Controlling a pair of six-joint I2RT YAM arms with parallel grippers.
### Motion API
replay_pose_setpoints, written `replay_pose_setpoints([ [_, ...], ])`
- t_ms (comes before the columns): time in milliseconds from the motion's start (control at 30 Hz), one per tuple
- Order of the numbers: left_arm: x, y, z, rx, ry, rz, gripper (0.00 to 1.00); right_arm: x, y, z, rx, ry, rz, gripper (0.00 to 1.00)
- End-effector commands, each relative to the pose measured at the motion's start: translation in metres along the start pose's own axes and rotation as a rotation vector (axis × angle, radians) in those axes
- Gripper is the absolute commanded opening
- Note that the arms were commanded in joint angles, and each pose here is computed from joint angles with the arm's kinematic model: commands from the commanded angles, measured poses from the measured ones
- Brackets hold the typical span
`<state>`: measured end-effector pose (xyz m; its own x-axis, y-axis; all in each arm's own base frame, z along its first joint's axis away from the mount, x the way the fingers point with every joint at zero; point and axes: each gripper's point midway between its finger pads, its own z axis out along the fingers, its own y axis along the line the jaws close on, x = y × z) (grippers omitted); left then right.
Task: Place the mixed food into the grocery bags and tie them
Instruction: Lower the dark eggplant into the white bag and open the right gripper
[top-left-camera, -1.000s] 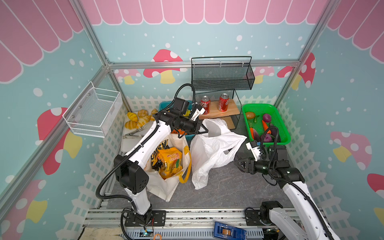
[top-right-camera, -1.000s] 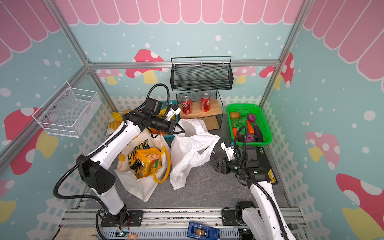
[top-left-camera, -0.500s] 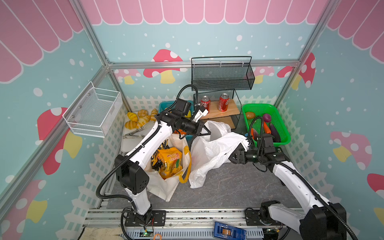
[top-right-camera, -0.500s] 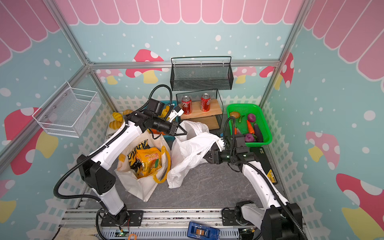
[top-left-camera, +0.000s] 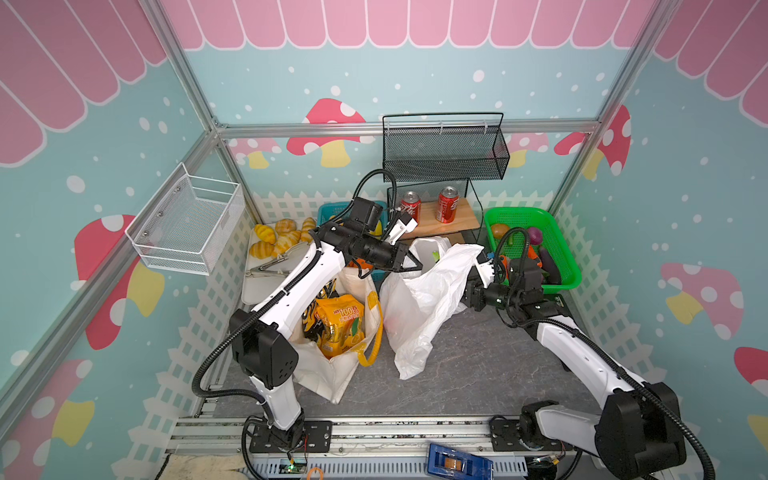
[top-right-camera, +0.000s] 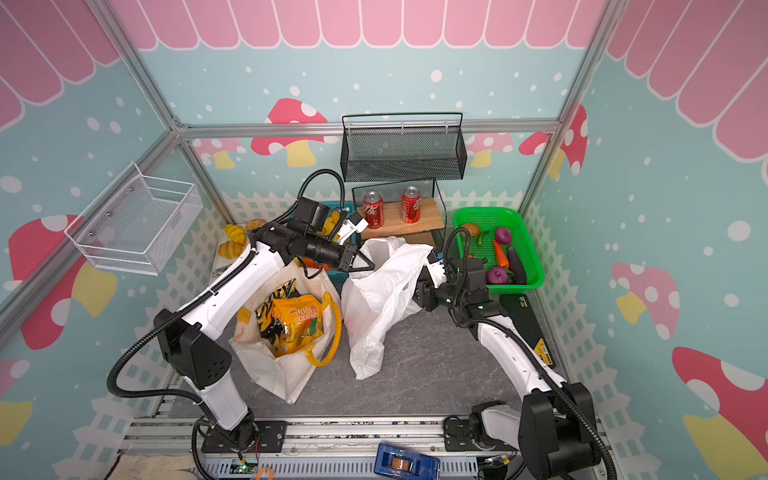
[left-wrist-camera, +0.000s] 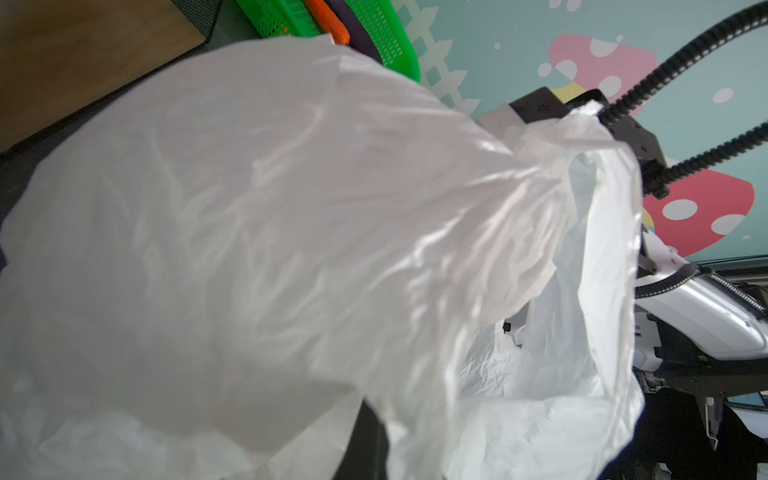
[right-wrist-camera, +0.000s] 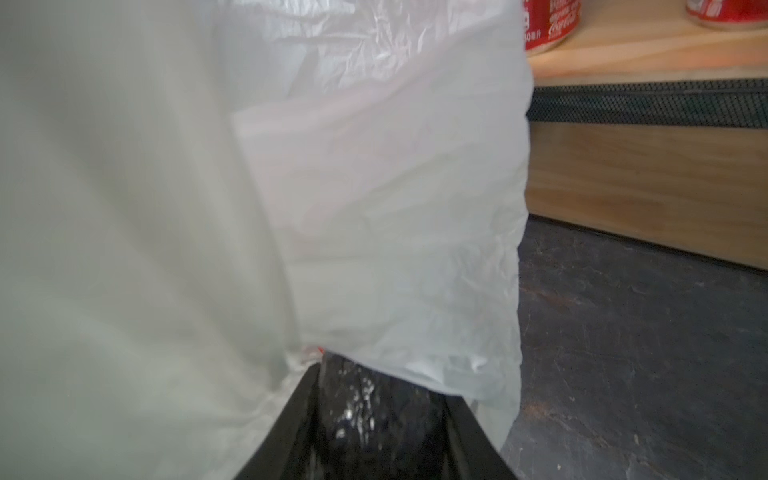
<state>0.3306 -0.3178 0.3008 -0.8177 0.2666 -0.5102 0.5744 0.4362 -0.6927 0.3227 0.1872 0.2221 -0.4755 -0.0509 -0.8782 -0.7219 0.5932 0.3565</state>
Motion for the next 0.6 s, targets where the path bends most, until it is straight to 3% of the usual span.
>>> replay_pose_setpoints([
  [0,0.001,-0.003,-0.002,0.007,-0.004,0.032,0.00,-0.010,0.007,0.003,-0.047,-0.081,-0.084,0.22],
  [233,-0.003,-0.001,-0.007,-0.005,-0.020,0.031,0.00,0.019,0.017,-0.015,-0.025,-0.073,-0.103,0.22],
  [467,-0.007,0.000,-0.013,0.000,-0.033,0.028,0.00,0.038,0.005,-0.038,0.041,-0.104,0.064,0.21],
  [567,-0.006,-0.001,-0.013,0.002,-0.032,0.025,0.00,0.031,0.006,-0.041,-0.006,-0.120,0.099,0.21],
])
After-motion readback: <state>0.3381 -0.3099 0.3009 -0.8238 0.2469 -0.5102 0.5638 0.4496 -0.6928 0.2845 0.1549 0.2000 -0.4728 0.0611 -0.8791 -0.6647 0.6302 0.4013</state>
